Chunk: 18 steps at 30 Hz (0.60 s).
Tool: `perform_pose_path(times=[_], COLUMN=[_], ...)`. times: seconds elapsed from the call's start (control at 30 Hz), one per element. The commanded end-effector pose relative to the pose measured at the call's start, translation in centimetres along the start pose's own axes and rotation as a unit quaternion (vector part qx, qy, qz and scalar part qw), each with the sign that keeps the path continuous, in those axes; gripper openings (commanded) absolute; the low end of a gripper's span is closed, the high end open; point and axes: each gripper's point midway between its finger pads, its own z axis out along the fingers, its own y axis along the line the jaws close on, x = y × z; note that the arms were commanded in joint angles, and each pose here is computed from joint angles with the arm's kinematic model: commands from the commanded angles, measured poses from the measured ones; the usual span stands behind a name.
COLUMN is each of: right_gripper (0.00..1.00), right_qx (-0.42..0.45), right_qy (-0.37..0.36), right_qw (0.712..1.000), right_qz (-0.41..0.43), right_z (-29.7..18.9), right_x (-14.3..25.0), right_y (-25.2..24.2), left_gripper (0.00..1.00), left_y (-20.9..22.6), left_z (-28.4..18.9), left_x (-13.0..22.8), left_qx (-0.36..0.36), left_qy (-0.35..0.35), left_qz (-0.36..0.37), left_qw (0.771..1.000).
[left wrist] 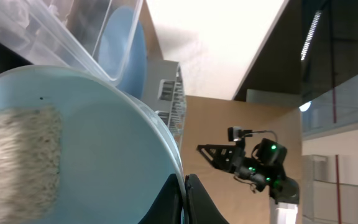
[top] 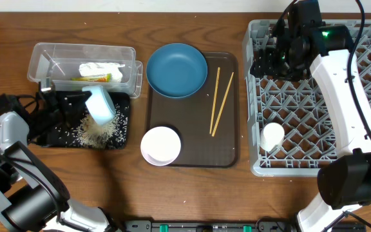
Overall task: Sort waste into correct bins and load items into the dishwasher rack
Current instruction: 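Carry the rice bowl left and tip the rice onto the black tray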
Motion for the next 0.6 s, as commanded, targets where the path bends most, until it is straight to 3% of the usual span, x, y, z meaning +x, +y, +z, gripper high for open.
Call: perform_pose_path(times=[0.0,0.37,0.57], right_gripper=[0.71,0.71,0.71], right_qx=[-0.003,-0.003,-0.003], right_qy=[-0.013,-0.013,-0.013], right_qw=[1.0,1.0,1.0], right_qz=[-0.013,-0.014,-0.014], right_z=[-0.87,-0.87,-0.87], right_x=[-0.46,-0.47,-0.47], right_y=[0.3,0.31,0.31], left_gripper=[0.06,0.07,0.06], left_y=[-0.78,-0.72,-0.65], left_z=[-0.84,-1.46,-1.45], left_x=[-0.29,-0.62,-0.34], left_qx=[0.033,0.034,0.033], left_qy=[-0.01,-0.02,-0.017], left_qz=[0.005,-0.002,-0.043], left_qw=[0.999,0.999,0.998])
